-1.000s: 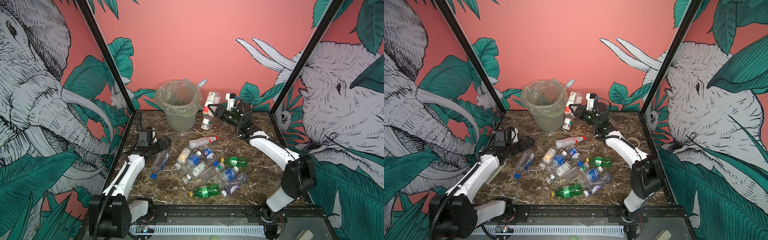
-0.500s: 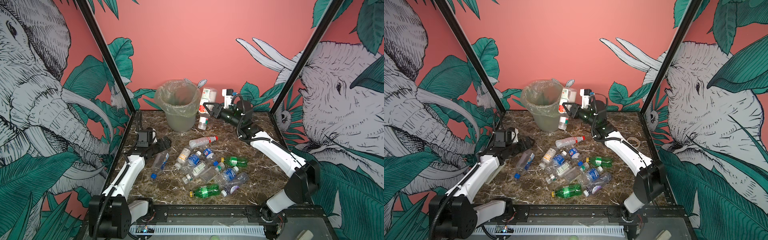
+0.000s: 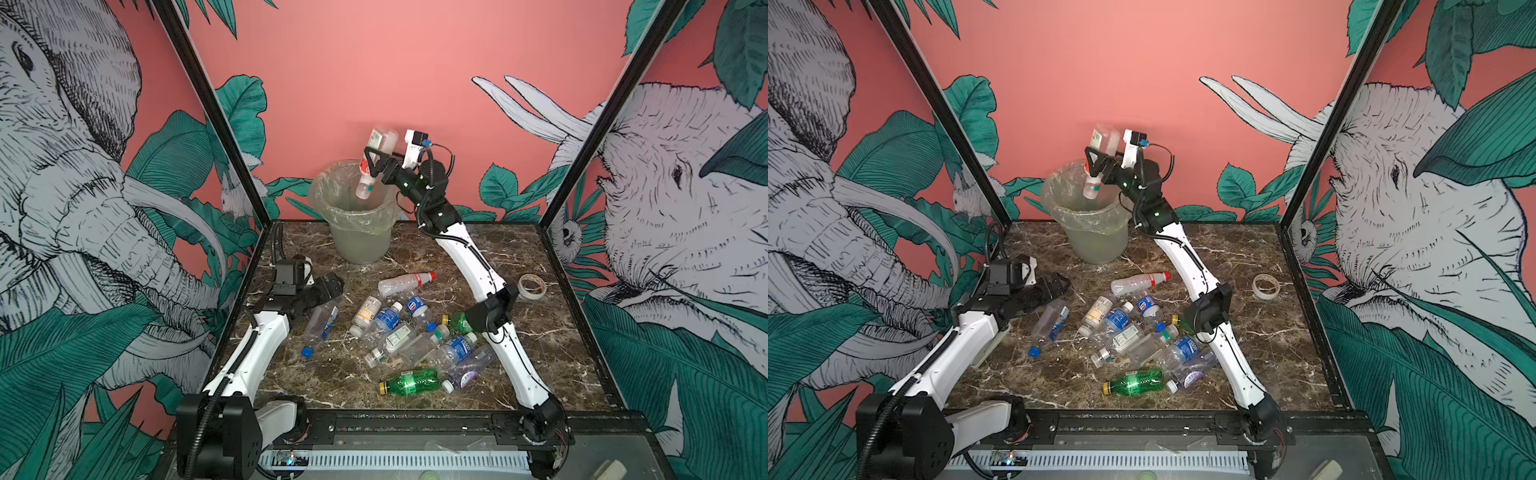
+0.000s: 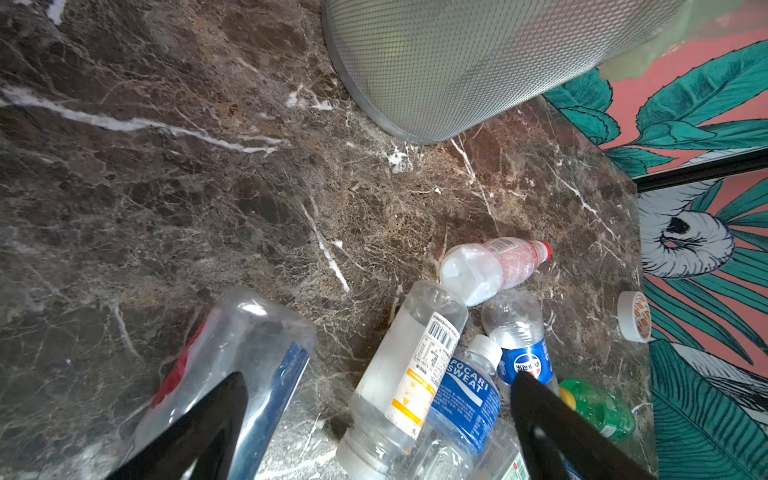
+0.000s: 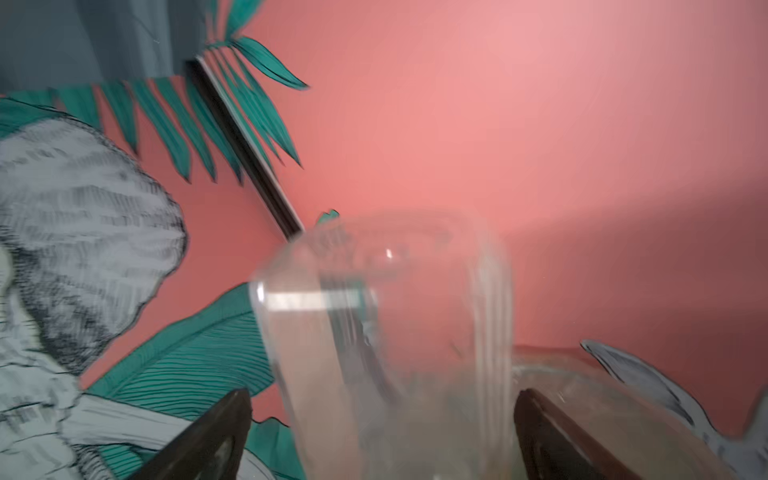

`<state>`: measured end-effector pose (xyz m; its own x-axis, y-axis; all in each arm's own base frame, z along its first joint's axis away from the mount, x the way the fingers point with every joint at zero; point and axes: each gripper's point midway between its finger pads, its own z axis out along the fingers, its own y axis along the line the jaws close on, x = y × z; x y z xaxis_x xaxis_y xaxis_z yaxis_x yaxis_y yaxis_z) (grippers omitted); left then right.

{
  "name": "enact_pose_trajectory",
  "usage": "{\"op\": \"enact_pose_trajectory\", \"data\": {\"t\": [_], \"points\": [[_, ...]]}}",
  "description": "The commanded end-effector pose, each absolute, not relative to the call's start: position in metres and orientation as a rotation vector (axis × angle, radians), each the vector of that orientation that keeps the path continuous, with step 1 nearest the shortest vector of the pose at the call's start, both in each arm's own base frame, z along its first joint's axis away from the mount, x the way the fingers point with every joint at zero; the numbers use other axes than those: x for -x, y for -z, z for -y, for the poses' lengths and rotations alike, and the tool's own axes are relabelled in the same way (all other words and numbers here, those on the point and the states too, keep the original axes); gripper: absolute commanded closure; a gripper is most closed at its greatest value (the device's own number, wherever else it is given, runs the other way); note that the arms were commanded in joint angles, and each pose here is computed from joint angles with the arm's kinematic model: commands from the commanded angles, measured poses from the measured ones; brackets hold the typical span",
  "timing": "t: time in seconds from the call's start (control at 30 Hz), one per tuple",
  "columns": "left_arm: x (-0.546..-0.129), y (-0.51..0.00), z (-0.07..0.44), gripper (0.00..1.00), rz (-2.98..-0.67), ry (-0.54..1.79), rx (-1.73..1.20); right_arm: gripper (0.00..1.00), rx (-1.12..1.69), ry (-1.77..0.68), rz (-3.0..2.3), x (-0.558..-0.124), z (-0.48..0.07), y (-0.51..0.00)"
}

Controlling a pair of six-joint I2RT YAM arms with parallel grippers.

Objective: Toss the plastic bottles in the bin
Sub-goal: 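Open the right gripper to drop the bottle into the wastebasket, then withdraw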

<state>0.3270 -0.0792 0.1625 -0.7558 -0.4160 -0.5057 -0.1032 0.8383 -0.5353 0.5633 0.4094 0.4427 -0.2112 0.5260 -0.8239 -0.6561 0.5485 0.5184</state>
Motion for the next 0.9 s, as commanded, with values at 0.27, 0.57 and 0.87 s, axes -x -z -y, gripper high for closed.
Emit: {"op": "enact_pose_trajectory", "data": {"t": [0.27,0.57,0.87], "points": [[-0.323,-0.183,0.074,0.01,-2.326,0.638,0.373,0.01,0.313,-1.106,-1.291,-0.472,-0.376,-0.551],[-0.318,-0.200,0.072,0.01,-2.307,0.612,0.341,0.01,0.317,-1.044,-1.308,-0.415,-0.328,-0.558],[-0.300,-0.195,0.068,0.01,-2.347,0.583,0.338,0.01,0.222,-0.909,-1.473,-0.394,-0.267,-0.483]]}}
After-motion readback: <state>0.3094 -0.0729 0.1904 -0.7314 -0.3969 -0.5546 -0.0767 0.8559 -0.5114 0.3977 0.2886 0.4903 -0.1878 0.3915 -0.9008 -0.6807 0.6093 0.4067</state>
